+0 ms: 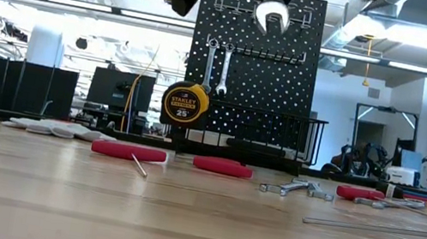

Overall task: Hang tools onto peg board
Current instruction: Hang the silver wrench on the peg board

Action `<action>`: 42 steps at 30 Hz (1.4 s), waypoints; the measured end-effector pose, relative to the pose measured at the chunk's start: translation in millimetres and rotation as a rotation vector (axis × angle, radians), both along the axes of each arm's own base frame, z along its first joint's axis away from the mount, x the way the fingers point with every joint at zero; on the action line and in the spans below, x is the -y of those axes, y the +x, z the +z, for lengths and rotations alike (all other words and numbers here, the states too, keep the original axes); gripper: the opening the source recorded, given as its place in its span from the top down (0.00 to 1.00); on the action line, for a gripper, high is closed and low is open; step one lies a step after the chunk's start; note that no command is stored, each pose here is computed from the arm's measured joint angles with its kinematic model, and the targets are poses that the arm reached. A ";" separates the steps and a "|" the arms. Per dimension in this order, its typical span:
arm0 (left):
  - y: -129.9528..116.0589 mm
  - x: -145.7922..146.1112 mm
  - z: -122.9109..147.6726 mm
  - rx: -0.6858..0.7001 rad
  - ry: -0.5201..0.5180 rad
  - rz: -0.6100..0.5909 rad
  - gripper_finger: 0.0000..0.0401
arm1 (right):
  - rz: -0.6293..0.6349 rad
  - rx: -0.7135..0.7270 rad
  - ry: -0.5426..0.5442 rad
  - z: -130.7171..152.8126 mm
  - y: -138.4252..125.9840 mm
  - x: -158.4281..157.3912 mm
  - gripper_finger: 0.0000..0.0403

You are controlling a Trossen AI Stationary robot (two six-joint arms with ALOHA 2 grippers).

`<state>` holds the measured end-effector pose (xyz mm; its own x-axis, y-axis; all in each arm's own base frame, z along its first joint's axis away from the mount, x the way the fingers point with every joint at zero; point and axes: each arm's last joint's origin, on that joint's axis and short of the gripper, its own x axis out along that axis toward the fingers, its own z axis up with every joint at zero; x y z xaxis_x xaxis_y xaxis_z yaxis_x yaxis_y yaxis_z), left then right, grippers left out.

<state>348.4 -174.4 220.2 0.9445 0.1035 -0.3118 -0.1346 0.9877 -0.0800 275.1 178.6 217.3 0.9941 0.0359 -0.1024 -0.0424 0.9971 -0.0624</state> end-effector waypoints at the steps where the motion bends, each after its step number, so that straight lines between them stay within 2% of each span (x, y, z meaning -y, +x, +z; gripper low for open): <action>1: 0.0 0.1 0.1 0.000 0.001 -0.002 0.98 | -0.009 0.002 0.006 -2.6 4.3 3.2 0.56; 8: -0.2 0.3 -0.2 -0.003 0.007 -0.005 0.97 | -0.073 0.027 0.077 -17.8 23.2 16.6 0.61; 12: -0.2 0.3 -0.3 -0.004 0.009 -0.007 0.97 | -0.019 0.009 0.092 -24.9 27.8 17.9 0.66; 21: -0.8 2.1 0.6 0.001 0.055 -0.024 0.94 | -0.014 0.063 0.060 -18.0 23.3 10.9 0.96; 25: -2.2 5.9 0.9 0.002 0.092 -0.045 0.88 | -0.024 0.138 0.073 -14.3 15.3 6.5 0.96; 29: -2.1 7.6 3.5 0.030 0.105 -0.050 0.80 | -0.027 0.183 0.106 -24.6 2.0 10.6 0.96; 34: 6.0 10.7 -8.3 0.160 0.148 -0.058 0.71 | -0.023 0.281 0.138 -23.7 -5.0 15.3 0.96; 37: 11.2 13.0 -18.0 0.219 0.175 -0.065 0.70 | -0.017 0.282 0.131 -23.5 -5.1 15.0 0.96; 42: 13.1 13.8 -17.9 0.264 0.192 -0.052 0.71 | -0.008 0.281 0.111 -23.7 -6.9 12.1 0.96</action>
